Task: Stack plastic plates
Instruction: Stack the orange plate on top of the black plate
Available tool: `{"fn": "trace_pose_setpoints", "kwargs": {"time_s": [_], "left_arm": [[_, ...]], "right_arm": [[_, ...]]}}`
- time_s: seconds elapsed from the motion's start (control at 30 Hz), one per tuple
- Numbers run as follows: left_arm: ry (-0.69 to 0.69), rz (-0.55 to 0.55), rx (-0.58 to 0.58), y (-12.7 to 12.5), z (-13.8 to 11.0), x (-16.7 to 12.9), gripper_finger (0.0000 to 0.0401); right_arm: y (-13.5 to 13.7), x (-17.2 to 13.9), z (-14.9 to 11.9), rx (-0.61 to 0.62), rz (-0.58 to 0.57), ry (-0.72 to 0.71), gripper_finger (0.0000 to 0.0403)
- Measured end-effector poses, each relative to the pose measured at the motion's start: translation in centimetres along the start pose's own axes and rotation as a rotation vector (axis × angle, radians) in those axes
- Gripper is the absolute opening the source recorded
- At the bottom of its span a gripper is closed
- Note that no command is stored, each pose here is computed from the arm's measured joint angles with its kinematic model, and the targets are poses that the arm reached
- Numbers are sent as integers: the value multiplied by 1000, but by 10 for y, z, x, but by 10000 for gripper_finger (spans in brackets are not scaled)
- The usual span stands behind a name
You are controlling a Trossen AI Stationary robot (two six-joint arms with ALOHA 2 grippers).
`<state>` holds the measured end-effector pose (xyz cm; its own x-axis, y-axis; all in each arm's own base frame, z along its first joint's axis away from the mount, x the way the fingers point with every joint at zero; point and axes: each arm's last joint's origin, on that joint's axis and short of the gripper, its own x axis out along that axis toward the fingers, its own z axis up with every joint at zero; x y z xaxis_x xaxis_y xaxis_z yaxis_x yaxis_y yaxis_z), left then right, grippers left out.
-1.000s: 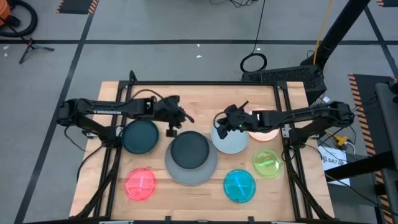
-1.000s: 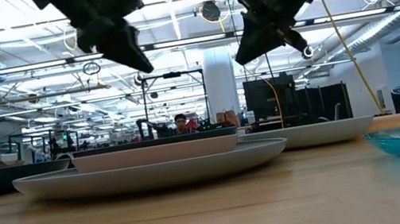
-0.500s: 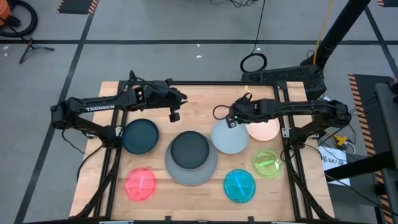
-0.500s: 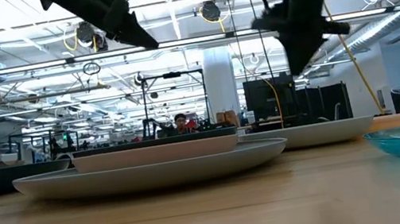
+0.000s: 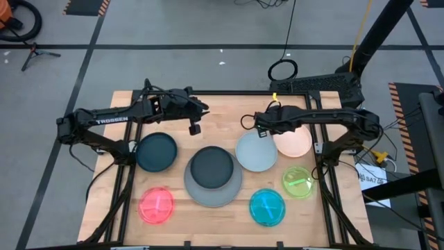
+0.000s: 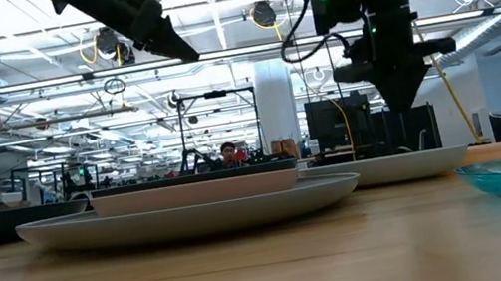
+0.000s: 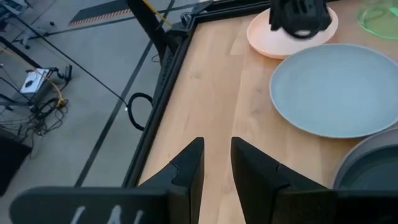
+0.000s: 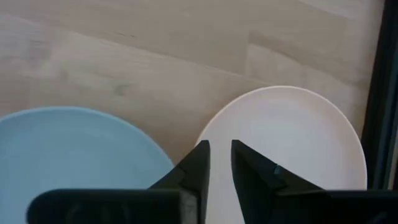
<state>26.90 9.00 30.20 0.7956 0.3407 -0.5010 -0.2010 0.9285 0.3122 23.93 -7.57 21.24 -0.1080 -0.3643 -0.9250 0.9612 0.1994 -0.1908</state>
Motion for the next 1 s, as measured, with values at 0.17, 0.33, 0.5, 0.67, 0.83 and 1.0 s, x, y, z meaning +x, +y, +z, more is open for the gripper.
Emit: {"fn": "trace_pose_setpoints", "kwargs": {"time_s": [0.17, 0.33, 0.5, 0.67, 0.83, 1.0], "left_arm": [[0, -3, -28, -1, 0, 0, 88], [6, -5, -44, -1, 0, 0, 88], [25, -11, -59, -2, -2, 0, 88], [32, -13, -60, -2, -3, 0, 88], [36, -14, -60, -2, -3, 0, 88], [36, -14, -57, -2, -3, 0, 88]], "right_arm": [[2, 9, 1, 12, -39, 23, 103], [-2, 9, 1, 35, -70, 38, 132], [-4, 9, 0, 47, -95, 45, 145], [-2, 9, 2, 53, -98, -19, 145], [2, 8, 2, 56, -65, -39, 146], [3, 8, 2, 57, -64, -59, 146]]}}
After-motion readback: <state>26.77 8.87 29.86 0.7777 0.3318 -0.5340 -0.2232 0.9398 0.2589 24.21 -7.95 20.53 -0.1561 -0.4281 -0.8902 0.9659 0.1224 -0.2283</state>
